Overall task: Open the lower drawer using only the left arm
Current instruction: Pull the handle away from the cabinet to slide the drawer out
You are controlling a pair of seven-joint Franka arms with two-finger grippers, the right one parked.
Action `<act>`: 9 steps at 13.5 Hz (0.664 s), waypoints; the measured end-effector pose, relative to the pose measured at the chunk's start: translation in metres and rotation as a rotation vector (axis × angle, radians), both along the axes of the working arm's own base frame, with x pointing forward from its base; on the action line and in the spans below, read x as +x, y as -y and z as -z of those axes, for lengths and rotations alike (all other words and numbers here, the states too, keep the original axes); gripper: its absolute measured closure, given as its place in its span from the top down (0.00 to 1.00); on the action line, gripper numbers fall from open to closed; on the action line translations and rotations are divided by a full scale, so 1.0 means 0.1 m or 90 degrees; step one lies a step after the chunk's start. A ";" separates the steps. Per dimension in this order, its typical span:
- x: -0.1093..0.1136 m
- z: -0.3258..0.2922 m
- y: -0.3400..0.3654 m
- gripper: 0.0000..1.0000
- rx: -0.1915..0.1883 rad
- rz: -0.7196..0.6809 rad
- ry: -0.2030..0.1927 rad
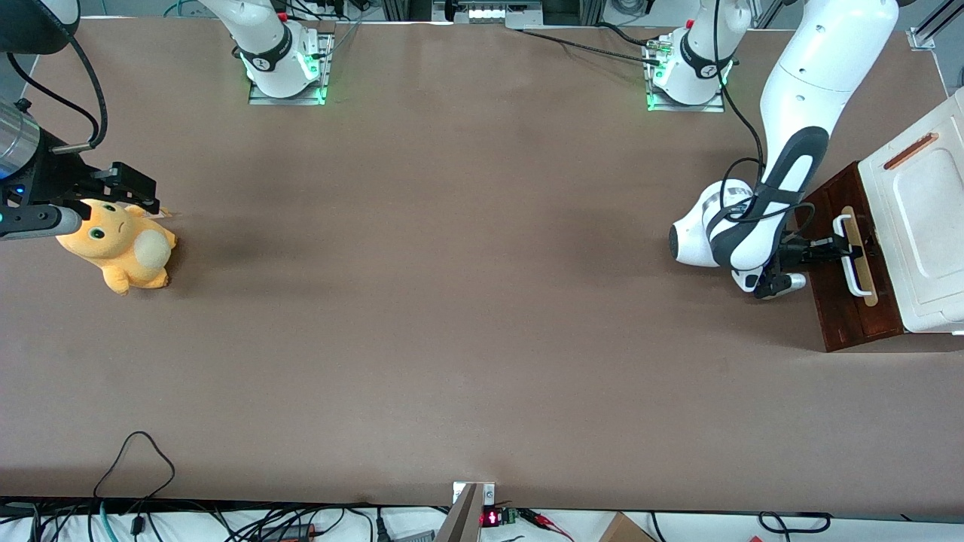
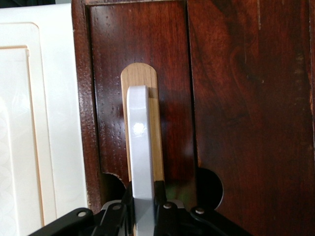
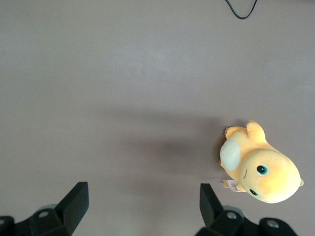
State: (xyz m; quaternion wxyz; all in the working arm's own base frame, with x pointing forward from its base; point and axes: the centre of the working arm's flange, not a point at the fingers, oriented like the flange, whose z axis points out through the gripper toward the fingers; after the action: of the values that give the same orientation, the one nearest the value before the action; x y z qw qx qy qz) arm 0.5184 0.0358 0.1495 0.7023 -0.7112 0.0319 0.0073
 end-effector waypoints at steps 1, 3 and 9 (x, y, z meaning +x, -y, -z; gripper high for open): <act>0.00 0.00 0.04 0.18 -0.002 0.004 0.000; -0.01 0.00 0.23 0.18 -0.007 0.019 -0.001; -0.10 -0.06 1.24 0.18 -0.048 0.091 0.004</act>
State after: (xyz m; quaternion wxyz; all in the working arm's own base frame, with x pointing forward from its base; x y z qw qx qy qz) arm 0.5080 -0.0877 0.1554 0.6739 -0.7330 0.0807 -0.0462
